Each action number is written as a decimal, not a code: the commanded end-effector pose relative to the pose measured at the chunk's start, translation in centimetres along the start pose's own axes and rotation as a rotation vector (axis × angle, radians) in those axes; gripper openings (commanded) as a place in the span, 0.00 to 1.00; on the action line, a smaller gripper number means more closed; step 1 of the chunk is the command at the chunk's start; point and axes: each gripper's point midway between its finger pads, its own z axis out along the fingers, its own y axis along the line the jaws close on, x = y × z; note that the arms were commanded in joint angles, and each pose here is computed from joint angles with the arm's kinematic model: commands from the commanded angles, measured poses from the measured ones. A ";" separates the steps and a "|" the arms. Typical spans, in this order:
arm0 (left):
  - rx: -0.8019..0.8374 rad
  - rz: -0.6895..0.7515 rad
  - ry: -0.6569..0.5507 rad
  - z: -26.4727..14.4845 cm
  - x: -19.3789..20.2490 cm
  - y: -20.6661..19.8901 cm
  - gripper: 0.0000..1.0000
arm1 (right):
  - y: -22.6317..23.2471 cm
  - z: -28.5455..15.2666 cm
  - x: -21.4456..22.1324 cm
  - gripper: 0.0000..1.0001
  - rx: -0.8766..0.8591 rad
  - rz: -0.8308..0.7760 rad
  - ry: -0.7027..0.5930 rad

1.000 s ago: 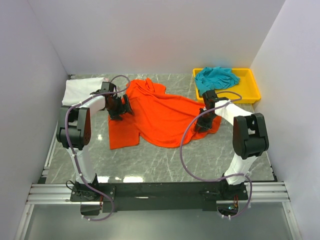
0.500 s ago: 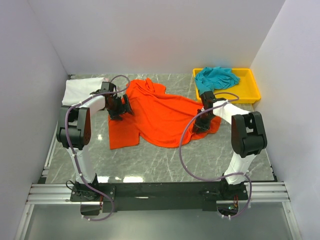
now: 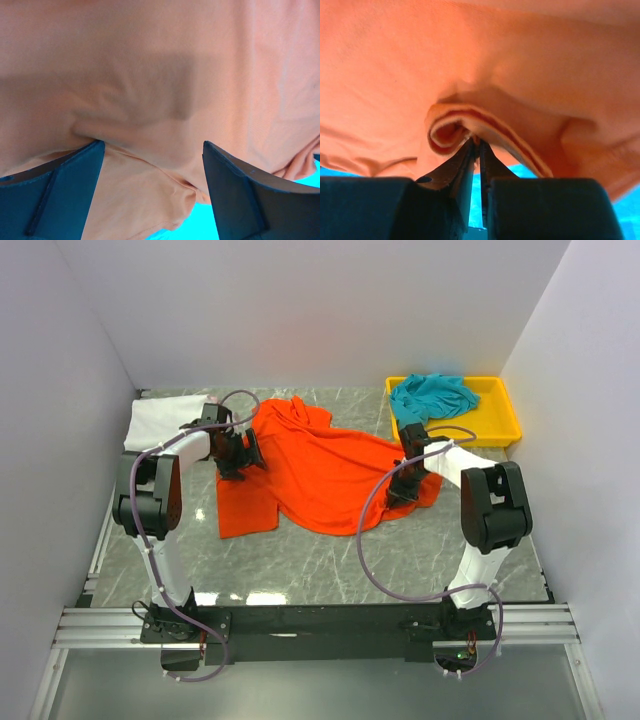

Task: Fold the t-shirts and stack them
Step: Flatten the tshirt out

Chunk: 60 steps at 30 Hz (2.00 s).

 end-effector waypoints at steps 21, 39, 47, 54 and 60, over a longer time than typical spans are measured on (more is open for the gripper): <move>-0.398 -0.212 -0.220 -11.9 6.6 7.2 0.87 | -2.5 -8.5 6.8 0.03 -0.011 -0.104 0.016; -0.488 -0.380 -0.073 -10.5 14.8 10.5 0.53 | -4.0 -7.5 10.1 0.03 -0.034 -0.102 0.066; -0.493 -0.389 -0.062 -9.5 15.1 11.0 0.44 | -4.3 -7.3 11.1 0.04 -0.046 -0.080 0.066; -0.511 -0.427 -0.056 -8.9 15.7 11.5 0.45 | -4.7 -7.4 11.2 0.04 -0.030 -0.073 0.064; -0.525 -0.431 -0.046 -8.2 16.1 12.1 0.38 | -4.8 -7.2 11.4 0.04 -0.028 -0.069 0.068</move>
